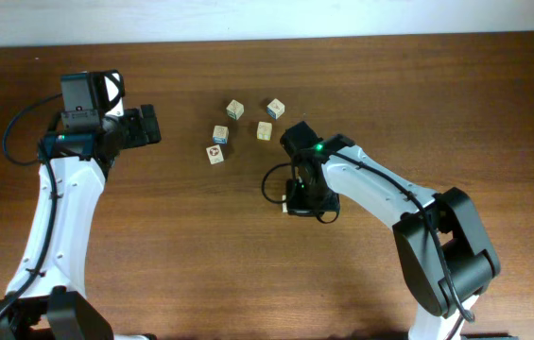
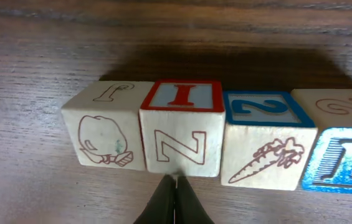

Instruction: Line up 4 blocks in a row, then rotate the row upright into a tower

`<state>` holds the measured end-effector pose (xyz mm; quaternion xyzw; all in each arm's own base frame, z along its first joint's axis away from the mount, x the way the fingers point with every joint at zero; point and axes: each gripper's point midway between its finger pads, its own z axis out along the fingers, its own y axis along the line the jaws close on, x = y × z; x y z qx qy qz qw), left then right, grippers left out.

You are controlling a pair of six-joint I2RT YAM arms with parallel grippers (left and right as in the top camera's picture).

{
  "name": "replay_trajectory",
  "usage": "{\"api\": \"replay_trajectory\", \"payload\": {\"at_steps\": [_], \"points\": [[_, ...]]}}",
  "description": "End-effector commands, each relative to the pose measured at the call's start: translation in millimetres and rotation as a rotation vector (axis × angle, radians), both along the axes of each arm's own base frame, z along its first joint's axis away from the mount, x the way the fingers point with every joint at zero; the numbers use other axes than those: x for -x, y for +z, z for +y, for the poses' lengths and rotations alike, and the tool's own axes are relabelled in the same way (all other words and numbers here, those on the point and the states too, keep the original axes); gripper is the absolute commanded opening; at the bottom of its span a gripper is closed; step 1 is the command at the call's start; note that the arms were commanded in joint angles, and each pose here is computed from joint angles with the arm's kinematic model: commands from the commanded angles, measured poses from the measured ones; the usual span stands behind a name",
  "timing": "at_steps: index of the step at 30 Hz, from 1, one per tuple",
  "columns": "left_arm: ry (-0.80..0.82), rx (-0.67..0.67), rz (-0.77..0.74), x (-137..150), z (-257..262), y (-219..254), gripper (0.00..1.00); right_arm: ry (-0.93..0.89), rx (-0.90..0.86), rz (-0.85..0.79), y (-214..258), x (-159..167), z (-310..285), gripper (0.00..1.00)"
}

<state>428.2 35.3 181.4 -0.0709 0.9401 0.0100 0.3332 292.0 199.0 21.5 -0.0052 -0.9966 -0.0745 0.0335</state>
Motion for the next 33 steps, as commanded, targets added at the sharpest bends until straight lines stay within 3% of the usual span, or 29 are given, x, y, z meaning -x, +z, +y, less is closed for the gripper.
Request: {"api": "replay_trajectory", "payload": {"at_steps": [1, 4, 6, 12, 20, 29, 32, 33], "points": [[0.01, 0.0, -0.02, -3, 2, 8, 0.99, 0.059, -0.074, -0.083, 50, -8, 7, 0.04], [0.01, 0.0, -0.02, -3, 2, 8, 0.99, -0.038, -0.129, -0.3, 141, -20, -44, 0.04], [0.01, 0.0, -0.02, -3, 2, 8, 0.99, -0.118, -0.119, -0.365, 163, -29, -98, 0.04], [0.01, 0.0, -0.02, -3, 2, 8, 0.99, -0.182, -0.23, -0.217, 89, -25, -136, 0.04], [-0.072, 0.116, 0.069, 11, -23, -10, 0.99, -0.159, -0.341, -0.018, -1, -25, -91, 0.04], [-0.131, 0.19, 0.123, 23, -44, -17, 0.99, -0.088, -0.357, -0.028, -4, -22, -32, 0.04], [-0.185, 0.221, 0.197, 38, -74, -27, 0.87, -0.053, -0.357, -0.039, -4, -18, -14, 0.04], [-0.185, 0.23, 0.214, 42, -81, -29, 0.74, -0.053, -0.357, -0.042, -4, -19, -14, 0.04]]}}
